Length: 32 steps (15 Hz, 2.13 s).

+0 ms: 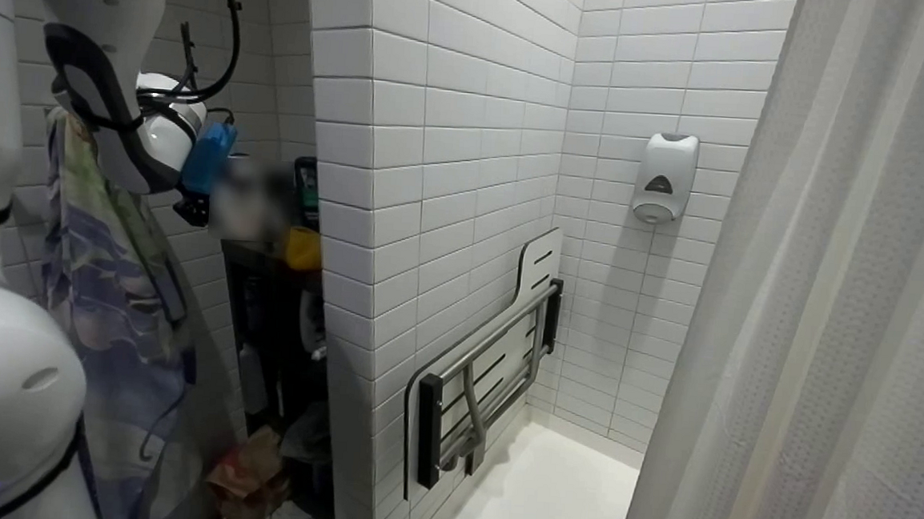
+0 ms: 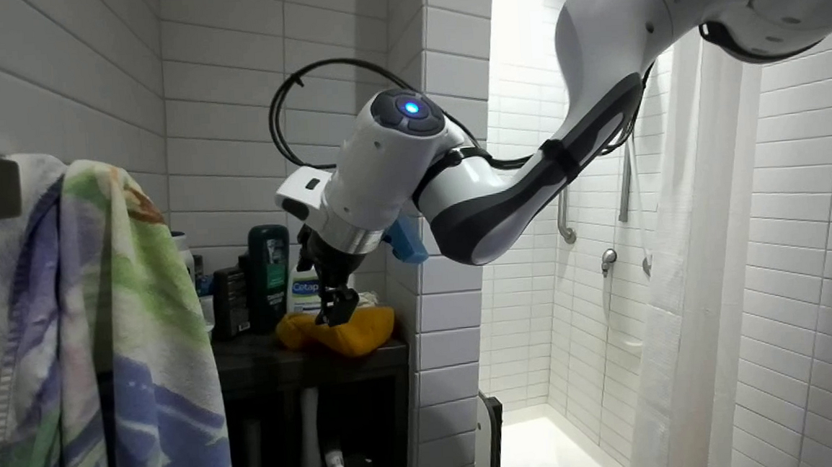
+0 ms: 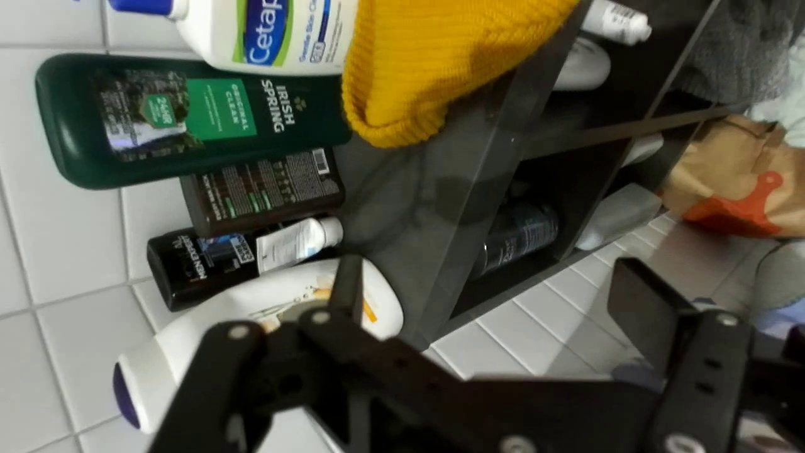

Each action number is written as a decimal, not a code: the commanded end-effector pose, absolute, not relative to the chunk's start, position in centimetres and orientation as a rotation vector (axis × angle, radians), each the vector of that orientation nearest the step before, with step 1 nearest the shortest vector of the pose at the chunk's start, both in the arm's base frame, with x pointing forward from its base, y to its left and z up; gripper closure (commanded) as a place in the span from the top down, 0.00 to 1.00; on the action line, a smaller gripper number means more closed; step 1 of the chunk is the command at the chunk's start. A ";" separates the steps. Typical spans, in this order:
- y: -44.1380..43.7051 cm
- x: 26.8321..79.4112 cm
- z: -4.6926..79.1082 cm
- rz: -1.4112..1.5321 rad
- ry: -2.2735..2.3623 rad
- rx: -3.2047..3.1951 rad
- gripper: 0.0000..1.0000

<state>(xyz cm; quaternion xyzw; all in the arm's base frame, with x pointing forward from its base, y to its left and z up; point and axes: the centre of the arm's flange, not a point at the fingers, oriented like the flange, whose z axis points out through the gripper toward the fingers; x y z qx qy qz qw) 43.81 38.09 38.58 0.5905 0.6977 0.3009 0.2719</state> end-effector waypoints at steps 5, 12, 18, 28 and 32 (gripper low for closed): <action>39.3 48.6 38.3 0.668 1.765 1.548 1.00; 41.1 49.1 37.6 0.585 1.754 1.612 1.00; 40.0 50.9 37.8 0.468 1.721 1.693 1.00; 39.2 50.1 37.3 0.382 1.784 1.886 1.00; 39.7 50.2 37.2 0.436 1.772 1.915 1.00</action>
